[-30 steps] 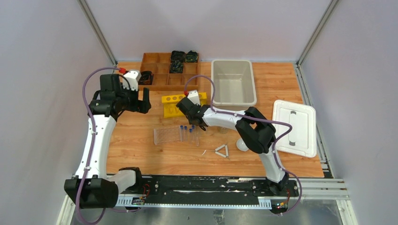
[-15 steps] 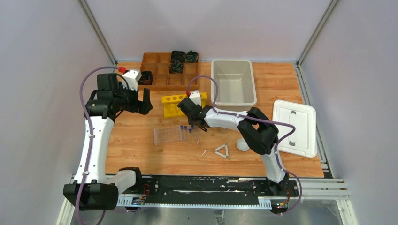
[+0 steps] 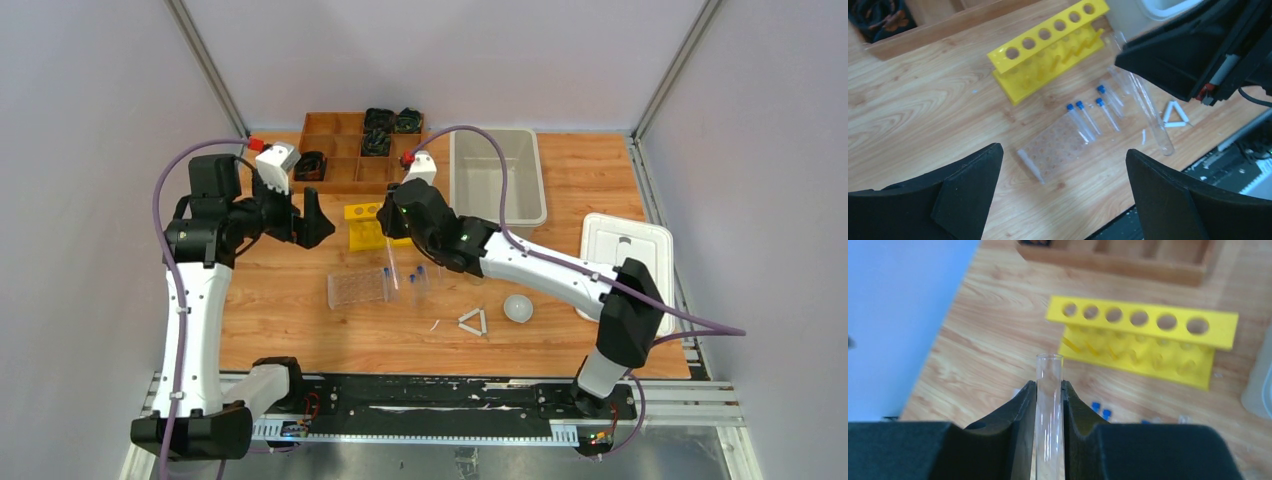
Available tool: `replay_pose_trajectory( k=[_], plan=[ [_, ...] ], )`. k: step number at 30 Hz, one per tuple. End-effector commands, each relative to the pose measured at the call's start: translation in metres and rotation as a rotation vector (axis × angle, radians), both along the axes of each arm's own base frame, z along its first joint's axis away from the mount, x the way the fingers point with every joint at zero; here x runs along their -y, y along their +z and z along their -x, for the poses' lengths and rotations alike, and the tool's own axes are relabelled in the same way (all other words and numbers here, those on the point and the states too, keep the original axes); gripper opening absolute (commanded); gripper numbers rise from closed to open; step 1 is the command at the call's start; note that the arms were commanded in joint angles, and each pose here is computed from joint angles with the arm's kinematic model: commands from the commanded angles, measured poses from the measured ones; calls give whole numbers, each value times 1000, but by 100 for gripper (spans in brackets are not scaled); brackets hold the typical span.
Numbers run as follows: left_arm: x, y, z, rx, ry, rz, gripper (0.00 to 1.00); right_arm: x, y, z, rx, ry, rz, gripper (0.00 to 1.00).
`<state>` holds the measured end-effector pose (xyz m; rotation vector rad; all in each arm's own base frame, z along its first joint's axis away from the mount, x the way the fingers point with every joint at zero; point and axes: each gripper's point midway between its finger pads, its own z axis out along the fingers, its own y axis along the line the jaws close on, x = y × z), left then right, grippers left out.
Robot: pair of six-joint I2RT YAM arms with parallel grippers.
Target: Organize the chemistry lab equipment
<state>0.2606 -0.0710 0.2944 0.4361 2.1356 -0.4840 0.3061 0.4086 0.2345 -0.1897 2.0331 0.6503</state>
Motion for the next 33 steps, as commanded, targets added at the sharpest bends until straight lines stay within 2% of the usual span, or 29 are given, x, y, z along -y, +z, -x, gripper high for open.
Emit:
replay_pose_trajectory(
  k=[1,4,9,21,33],
  plan=[
    [32,12,28,-32,-125,170,100,-16,71,2,173,19,-130,0],
    [44,5,39,-80,-183,242,100,-22,97,3,226,11,-190,0],
    [52,-2,44,-111,-237,280,98,-33,124,10,257,6,-261,0],
    [63,-11,40,-170,-289,373,77,-54,144,13,237,14,-373,0],
    [75,-13,32,-182,-314,399,56,-59,144,13,219,-6,-404,0]
  ],
)
